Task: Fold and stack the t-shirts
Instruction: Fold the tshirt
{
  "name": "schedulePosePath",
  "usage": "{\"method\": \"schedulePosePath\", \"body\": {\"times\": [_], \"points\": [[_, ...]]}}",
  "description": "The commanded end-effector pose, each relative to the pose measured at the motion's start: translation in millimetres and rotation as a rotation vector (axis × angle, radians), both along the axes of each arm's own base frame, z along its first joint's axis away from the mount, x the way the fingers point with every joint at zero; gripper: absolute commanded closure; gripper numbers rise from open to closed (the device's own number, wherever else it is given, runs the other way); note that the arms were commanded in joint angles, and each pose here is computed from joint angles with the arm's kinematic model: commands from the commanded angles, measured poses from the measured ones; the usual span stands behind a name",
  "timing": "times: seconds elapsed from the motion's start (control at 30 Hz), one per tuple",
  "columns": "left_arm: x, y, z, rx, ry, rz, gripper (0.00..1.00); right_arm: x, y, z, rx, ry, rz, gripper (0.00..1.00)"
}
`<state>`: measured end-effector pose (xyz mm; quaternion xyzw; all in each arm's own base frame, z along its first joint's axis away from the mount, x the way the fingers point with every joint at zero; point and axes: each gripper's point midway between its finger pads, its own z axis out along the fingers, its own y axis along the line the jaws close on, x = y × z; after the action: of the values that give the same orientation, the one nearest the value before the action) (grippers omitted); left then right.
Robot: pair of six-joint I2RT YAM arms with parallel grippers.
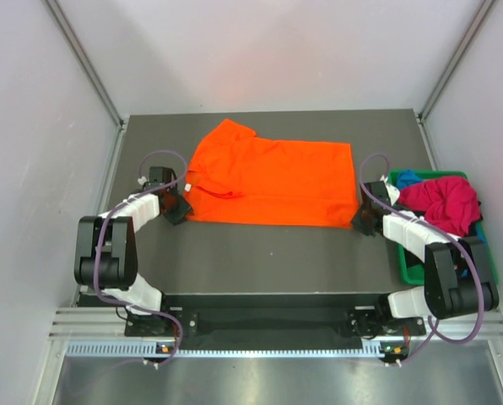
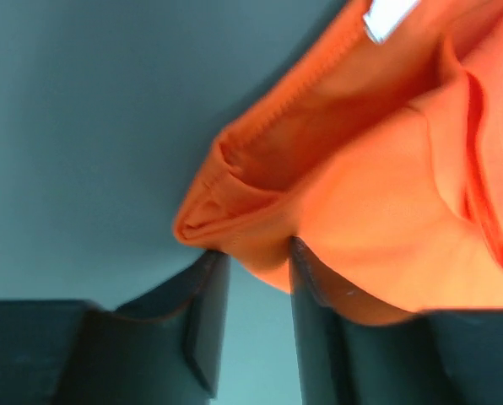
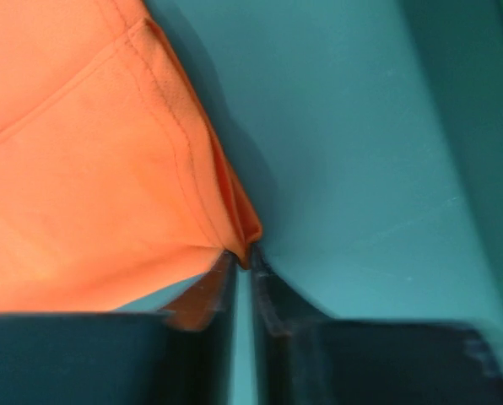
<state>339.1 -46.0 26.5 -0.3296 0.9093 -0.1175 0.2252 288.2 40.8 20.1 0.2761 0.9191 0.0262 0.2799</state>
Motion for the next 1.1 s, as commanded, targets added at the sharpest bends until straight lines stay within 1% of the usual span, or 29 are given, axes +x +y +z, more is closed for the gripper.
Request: {"method": "schedulePosePath", "body": {"times": [0.0, 0.03, 0.07, 0.1, 0.2, 0.3, 0.37, 0.5, 0.53, 0.6, 0.63, 0.67, 0.73, 0.77, 0.8, 0.83, 0.9, 1.0, 1.07], "points": [[8, 17, -1, 0.085, -0.008, 0.028, 0.68, 6, -10, 4, -0.042, -0.026, -0.017, 0.99], [4, 20, -1, 0.104, 0.008, 0.032, 0.73, 5, -11, 5, -0.052, -0.025, -0.018, 1.0], [4, 24, 1, 0.126, 0.008, 0.039, 0.84, 0, -13, 7, -0.059, -0.014, -0.022, 1.0], [3, 27, 6, 0.146, 0.001, 0.03, 0.89, -2, -15, 9, -0.067, -0.013, -0.022, 1.0], [-6, 38, 7, 0.214, 0.036, 0.039, 1.0, -12, -22, 17, -0.1, -0.013, -0.021, 1.0], [-16, 38, 8, 0.221, 0.062, 0.033, 1.0, -21, -17, 19, -0.08, -0.011, 0.015, 1.0], [-24, 37, 10, 0.221, 0.078, 0.024, 1.0, -23, -8, 22, -0.037, -0.032, 0.041, 1.0], [-29, 41, 30, 0.24, 0.058, 0.026, 0.75, -33, -3, 19, -0.007, -0.038, 0.055, 1.0], [-27, 42, 35, 0.243, 0.046, 0.028, 0.66, -35, -2, 19, -0.001, -0.038, 0.057, 0.94], [-18, 40, 54, 0.237, 0.0, 0.026, 0.63, -37, -1, 21, 0.006, -0.039, 0.054, 0.86], [-14, 33, 63, 0.203, -0.025, 0.005, 0.61, -38, -1, 22, 0.008, -0.038, 0.056, 0.78], [-4, 28, 76, 0.176, -0.07, -0.004, 0.6, -39, -1, 24, 0.01, -0.031, 0.057, 0.74], [11, 9, 100, 0.092, -0.185, -0.045, 0.54, -40, 0, 28, 0.013, -0.027, 0.06, 0.7], [13, -9, 107, 0.005, -0.215, -0.092, 0.49, -43, -1, 31, 0.01, -0.022, 0.06, 0.68], [15, -20, 114, -0.051, -0.24, -0.092, 0.48, -41, -1, 35, 0.012, -0.03, 0.057, 0.66], [21, -29, 120, -0.079, -0.278, -0.102, 0.48, -42, -1, 40, 0.014, -0.042, 0.06, 0.65], [23, -51, 119, -0.13, -0.279, -0.134, 0.47, -42, 0, 48, 0.017, -0.062, 0.061, 0.63], [27, -75, 108, -0.15, -0.255, -0.168, 0.47, -40, -1, 61, 0.018, -0.102, 0.062, 0.59], [28, -88, 102, -0.17, -0.228, -0.161, 0.47, -40, -1, 68, 0.018, -0.121, 0.071, 0.57]]}}
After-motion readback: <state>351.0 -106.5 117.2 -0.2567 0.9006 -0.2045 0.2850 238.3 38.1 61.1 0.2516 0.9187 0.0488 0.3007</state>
